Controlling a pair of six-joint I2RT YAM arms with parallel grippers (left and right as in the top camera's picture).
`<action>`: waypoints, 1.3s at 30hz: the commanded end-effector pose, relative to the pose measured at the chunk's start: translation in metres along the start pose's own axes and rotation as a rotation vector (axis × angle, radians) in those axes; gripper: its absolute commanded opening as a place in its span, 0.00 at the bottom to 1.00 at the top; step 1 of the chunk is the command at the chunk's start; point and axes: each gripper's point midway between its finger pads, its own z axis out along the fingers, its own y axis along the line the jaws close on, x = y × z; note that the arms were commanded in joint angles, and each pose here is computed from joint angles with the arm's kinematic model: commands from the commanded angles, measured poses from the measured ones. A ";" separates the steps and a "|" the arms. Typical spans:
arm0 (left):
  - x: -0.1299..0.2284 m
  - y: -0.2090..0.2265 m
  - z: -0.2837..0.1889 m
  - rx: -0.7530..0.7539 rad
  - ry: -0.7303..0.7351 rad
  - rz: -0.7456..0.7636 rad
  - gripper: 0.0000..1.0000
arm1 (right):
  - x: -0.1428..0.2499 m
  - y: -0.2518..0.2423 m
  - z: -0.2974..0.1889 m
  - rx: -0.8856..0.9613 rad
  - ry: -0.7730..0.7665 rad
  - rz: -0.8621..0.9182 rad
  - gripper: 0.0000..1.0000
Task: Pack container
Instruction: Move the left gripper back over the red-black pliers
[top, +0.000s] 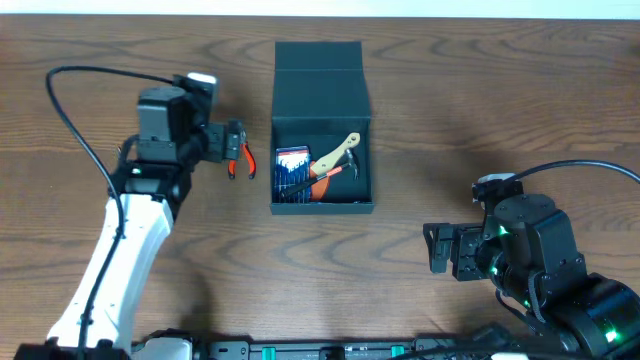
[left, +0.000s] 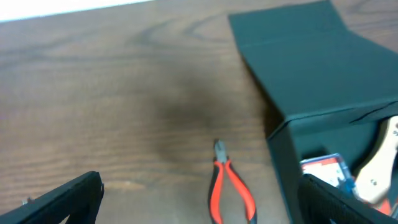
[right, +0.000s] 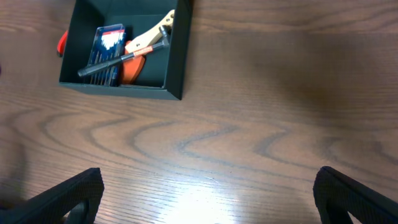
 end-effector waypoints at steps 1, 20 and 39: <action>0.012 -0.002 0.014 0.048 0.051 -0.025 0.98 | 0.000 -0.002 0.000 0.008 -0.003 -0.007 0.99; 0.093 -0.013 0.090 0.088 0.312 -0.015 0.98 | 0.000 -0.002 0.000 0.008 -0.003 -0.007 0.99; 0.128 -0.021 0.099 0.023 0.426 0.054 0.98 | 0.000 -0.002 0.000 0.008 -0.003 -0.007 0.99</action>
